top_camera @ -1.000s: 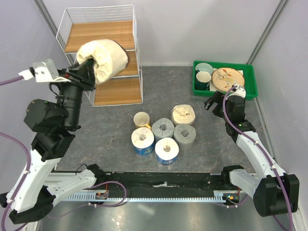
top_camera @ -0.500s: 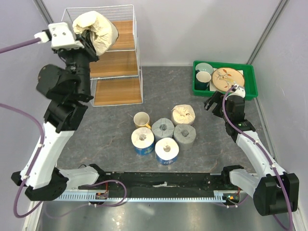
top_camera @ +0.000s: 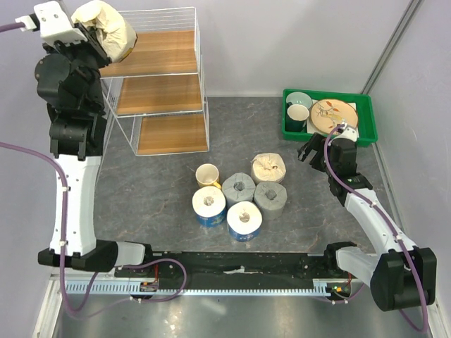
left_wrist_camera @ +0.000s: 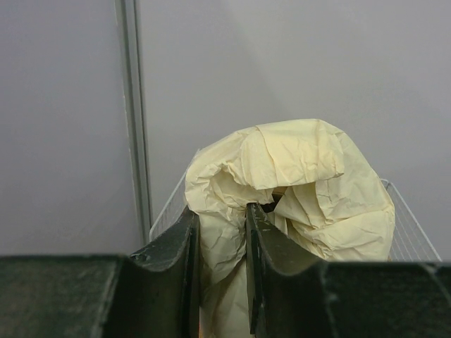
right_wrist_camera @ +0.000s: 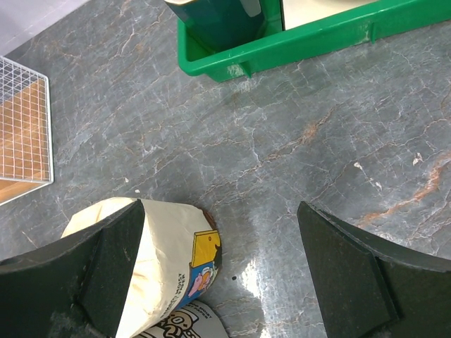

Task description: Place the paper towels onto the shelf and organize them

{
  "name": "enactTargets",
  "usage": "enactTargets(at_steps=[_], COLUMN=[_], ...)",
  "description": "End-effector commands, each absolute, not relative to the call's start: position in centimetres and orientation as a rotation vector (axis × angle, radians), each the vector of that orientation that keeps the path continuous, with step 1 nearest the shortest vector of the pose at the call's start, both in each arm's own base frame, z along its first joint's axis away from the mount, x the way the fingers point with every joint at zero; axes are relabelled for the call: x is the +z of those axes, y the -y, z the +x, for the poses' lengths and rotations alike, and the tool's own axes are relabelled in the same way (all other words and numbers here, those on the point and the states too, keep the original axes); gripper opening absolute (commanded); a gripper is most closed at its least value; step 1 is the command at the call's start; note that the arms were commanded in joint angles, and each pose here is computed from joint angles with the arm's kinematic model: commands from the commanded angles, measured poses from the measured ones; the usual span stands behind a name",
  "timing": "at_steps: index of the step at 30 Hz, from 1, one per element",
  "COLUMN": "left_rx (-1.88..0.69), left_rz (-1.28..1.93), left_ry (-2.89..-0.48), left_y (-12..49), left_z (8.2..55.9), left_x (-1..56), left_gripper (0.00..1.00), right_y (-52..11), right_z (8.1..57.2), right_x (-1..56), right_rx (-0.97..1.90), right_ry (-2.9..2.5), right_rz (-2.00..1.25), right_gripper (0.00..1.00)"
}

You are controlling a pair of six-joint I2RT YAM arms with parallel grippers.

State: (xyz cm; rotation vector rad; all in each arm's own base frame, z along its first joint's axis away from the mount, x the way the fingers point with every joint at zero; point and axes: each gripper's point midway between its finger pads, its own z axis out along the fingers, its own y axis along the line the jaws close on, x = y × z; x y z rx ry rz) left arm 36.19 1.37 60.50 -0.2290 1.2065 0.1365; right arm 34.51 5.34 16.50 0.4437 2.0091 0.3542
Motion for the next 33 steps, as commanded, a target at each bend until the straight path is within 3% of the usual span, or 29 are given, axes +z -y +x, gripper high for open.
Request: enactTargets(at_steps=[1,10,33], left_rx=[-0.031,-0.084,-0.117], left_rz=[-0.227,-0.276,-0.235], left_ry=[-1.157,-1.213,-1.266], left_y=[-1.0,-3.9,-3.9], left_z=[37.8,41.6,43.6], left_x=[62.3,59.6,57.9], left_gripper=[0.20,0.20,0.23], right_y=[-5.5,-5.3,-5.5], right_z=[35.5,36.1,36.4], right_x=[18.4,17.8,17.1], right_rx=[0.356,0.336,0.341], right_ry=[-1.964,-1.979,-1.996], right_rz=[0.417,0.415,0.427], right_gripper=[0.98,0.98,0.98])
